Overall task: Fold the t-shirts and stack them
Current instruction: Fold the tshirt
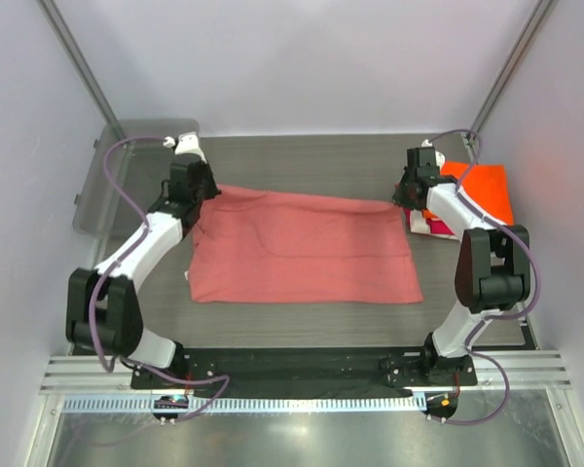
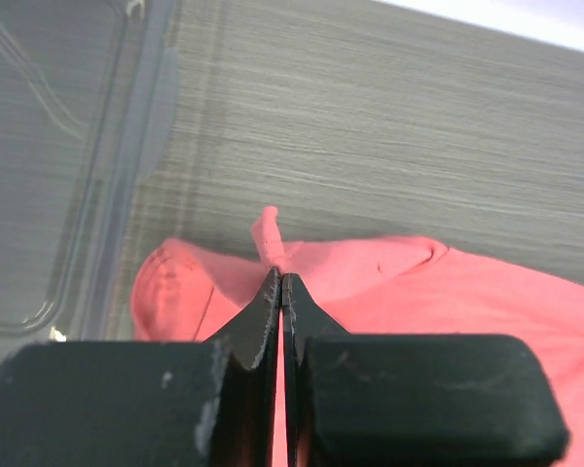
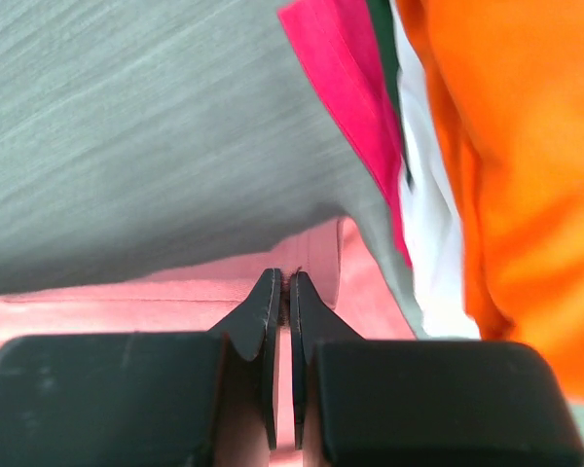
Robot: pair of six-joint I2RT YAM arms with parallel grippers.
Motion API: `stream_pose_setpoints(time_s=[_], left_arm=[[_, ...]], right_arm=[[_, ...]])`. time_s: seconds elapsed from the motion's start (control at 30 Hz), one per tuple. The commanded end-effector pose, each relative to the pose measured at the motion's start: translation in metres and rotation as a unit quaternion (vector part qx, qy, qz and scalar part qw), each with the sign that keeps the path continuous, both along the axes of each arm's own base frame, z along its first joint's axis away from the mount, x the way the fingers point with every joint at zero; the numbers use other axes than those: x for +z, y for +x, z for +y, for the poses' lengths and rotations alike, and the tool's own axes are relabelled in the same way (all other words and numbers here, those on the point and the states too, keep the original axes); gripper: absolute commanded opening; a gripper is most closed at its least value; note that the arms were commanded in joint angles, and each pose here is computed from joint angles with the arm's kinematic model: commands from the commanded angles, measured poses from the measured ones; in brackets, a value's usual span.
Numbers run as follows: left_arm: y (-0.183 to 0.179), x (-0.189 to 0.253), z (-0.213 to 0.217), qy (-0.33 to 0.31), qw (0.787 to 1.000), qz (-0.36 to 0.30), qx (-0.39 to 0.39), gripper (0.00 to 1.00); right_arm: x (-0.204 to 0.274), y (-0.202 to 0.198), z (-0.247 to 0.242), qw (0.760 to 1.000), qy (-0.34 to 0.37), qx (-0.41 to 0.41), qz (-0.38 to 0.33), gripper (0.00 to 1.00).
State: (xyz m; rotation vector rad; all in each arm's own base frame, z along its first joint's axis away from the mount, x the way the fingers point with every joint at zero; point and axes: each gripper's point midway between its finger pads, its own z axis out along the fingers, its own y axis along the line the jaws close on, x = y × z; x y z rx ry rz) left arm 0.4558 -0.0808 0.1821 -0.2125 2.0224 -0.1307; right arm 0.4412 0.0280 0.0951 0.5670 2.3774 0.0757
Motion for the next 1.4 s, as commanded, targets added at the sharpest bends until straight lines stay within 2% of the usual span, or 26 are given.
stream_pose_setpoints(time_s=[0.0, 0.07, 0.13, 0.17, 0.23, 0.4, 0.7, 0.97, 1.0, 1.03, 1.07, 1.1, 1.13, 1.17, 1.2, 1.27, 1.37], left_arm=[[-0.018, 0.047, 0.004, -0.007, 0.997, -0.080, 0.013, 0.00], [-0.036, 0.036, 0.008, 0.001, 0.997, -0.076, 0.022, 0.00], [-0.052, 0.047, 0.010, -0.002, 0.995, -0.094, 0.025, 0.00], [-0.061, 0.034, 0.011, 0.000, 0.996, -0.084, 0.025, 0.00], [-0.076, 0.040, 0.011, -0.004, 0.995, -0.098, 0.028, 0.00], [-0.112, 0.017, 0.027, 0.000, 0.995, -0.090, 0.053, 0.00], [-0.152, 0.029, 0.038, -0.004, 0.987, -0.144, 0.066, 0.00], [-0.176, -0.003, 0.040, -0.019, 0.993, -0.085, 0.077, 0.00], [-0.179, -0.002, 0.040, -0.027, 0.993, -0.086, 0.079, 0.00], [-0.184, -0.009, 0.041, -0.026, 0.994, -0.072, 0.078, 0.00], [-0.187, -0.016, 0.038, -0.031, 0.995, -0.063, 0.071, 0.03], [-0.189, -0.018, 0.036, -0.037, 0.995, -0.059, 0.065, 0.09], [-0.194, -0.022, 0.034, -0.048, 0.996, -0.052, 0.062, 0.18], [-0.196, -0.024, 0.029, -0.058, 0.996, -0.048, 0.051, 0.38], [-0.200, -0.032, 0.028, -0.062, 0.996, -0.042, 0.048, 0.46], [-0.205, -0.030, 0.026, -0.082, 0.994, -0.054, 0.043, 0.56], [-0.208, -0.027, 0.023, -0.108, 0.991, -0.069, 0.041, 0.61]], right_arm=[[0.023, -0.011, -0.007, 0.999, -0.010, -0.007, -0.032, 0.01], [0.024, -0.022, -0.008, 0.999, -0.010, -0.010, -0.035, 0.01], [0.023, -0.034, -0.006, 0.999, -0.001, -0.009, -0.037, 0.01], [0.024, -0.037, -0.006, 0.999, 0.001, -0.009, -0.039, 0.01], [0.021, -0.043, -0.005, 0.999, 0.005, -0.011, -0.040, 0.01], [0.012, -0.064, -0.006, 0.999, 0.011, -0.015, -0.039, 0.01], [-0.009, -0.087, -0.007, 0.999, 0.019, -0.027, -0.028, 0.01], [-0.007, -0.102, -0.015, 0.998, 0.007, -0.047, -0.041, 0.01], [-0.008, -0.103, -0.017, 0.998, 0.006, -0.050, -0.042, 0.02], [-0.010, -0.106, -0.017, 0.998, 0.006, -0.050, -0.041, 0.08], [-0.007, -0.107, -0.017, 0.997, 0.008, -0.054, -0.046, 0.15], [-0.005, -0.107, -0.018, 0.997, 0.009, -0.058, -0.052, 0.31], [-0.009, -0.113, -0.019, 0.997, 0.010, -0.061, -0.053, 0.49], [0.002, -0.113, -0.019, 0.995, 0.016, -0.067, -0.077, 0.53], [0.001, -0.114, -0.018, 0.994, 0.021, -0.067, -0.089, 0.56], [0.015, -0.111, -0.008, 0.991, 0.038, -0.044, -0.121, 0.57], [0.033, -0.100, 0.023, 0.987, 0.072, 0.017, -0.142, 0.56]])
